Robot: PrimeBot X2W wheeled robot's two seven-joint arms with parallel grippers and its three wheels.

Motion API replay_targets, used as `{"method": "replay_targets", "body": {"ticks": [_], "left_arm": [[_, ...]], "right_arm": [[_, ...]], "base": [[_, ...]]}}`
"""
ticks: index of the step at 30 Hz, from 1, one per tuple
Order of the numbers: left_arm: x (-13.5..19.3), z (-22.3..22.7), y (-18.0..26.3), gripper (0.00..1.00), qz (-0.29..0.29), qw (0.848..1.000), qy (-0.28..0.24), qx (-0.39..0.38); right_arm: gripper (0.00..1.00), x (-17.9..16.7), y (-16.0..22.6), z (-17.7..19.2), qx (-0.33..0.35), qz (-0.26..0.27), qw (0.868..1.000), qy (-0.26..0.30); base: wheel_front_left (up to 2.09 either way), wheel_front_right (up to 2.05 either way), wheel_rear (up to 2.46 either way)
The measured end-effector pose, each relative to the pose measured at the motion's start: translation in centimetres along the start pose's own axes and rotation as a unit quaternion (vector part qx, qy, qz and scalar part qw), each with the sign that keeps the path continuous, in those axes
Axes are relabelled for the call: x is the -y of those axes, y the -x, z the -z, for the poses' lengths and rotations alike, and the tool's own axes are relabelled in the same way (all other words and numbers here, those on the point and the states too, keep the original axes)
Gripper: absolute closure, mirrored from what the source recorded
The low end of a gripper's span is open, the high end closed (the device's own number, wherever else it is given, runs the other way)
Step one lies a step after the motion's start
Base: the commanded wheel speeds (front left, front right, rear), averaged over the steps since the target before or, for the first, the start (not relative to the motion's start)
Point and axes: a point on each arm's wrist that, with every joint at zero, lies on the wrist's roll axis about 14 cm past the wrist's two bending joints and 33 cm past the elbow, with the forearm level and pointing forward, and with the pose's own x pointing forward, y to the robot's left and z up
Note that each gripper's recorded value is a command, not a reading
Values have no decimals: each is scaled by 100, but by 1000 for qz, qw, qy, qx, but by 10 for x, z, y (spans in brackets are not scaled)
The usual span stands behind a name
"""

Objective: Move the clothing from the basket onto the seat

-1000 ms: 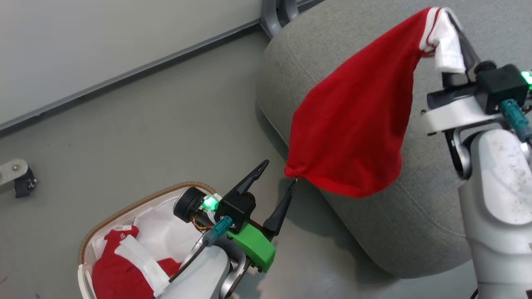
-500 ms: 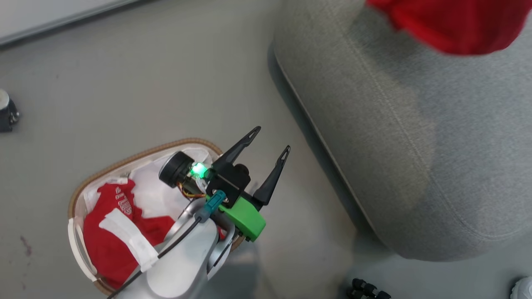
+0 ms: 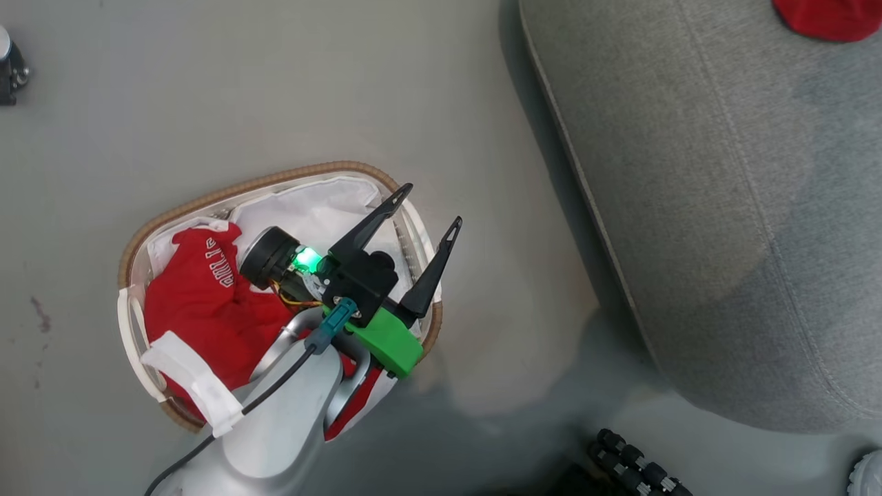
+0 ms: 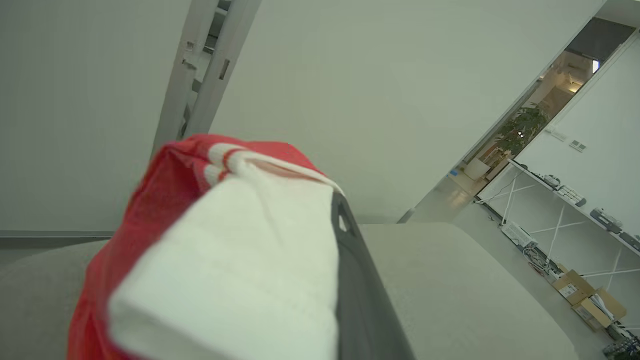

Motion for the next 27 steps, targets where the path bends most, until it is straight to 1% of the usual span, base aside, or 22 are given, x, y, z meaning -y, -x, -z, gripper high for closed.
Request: {"method": "replay_targets", "body": {"ticks": [3,6,7,8,9,10,11,16,23,27], "left_arm": [[-7,7,4,0,-9,1000,4,-7],[-13,11,7,0,-17,1000,4,-11],[-14,11,7,0,-19,1000,3,-11],[-14,10,7,0,-19,1000,3,-11],[-13,10,7,0,-19,1000,3,-11],[-13,9,8,0,-19,1000,2,-11],[-13,9,8,0,-19,1000,2,-12],[-8,5,11,0,-21,1000,3,-12],[0,-17,16,0,-32,999,1,5],[0,-32,23,0,-49,999,2,18]], "right_arm": [[100,-22,18,44,-55,-16,998,-5],[100,-35,33,70,-91,-27,995,-8],[91,-38,39,75,-98,-30,995,-9],[79,-39,43,79,-104,-30,994,-11],[62,-39,47,82,-109,-29,994,-11],[39,-39,51,84,-113,-30,993,-11],[0,-38,54,86,-115,-30,993,-11],[0,-38,77,90,-124,-32,992,-18],[0,-28,123,95,-136,-35,990,-23],[0,-31,141,89,-133,-43,990,-31]], "base": [[0,0,0],[0,0,0],[0,0,0],[0,0,0],[0,0,0],[0,0,0],[0,0,0],[0,0,0],[0,0,0],[0,0,0]]}}
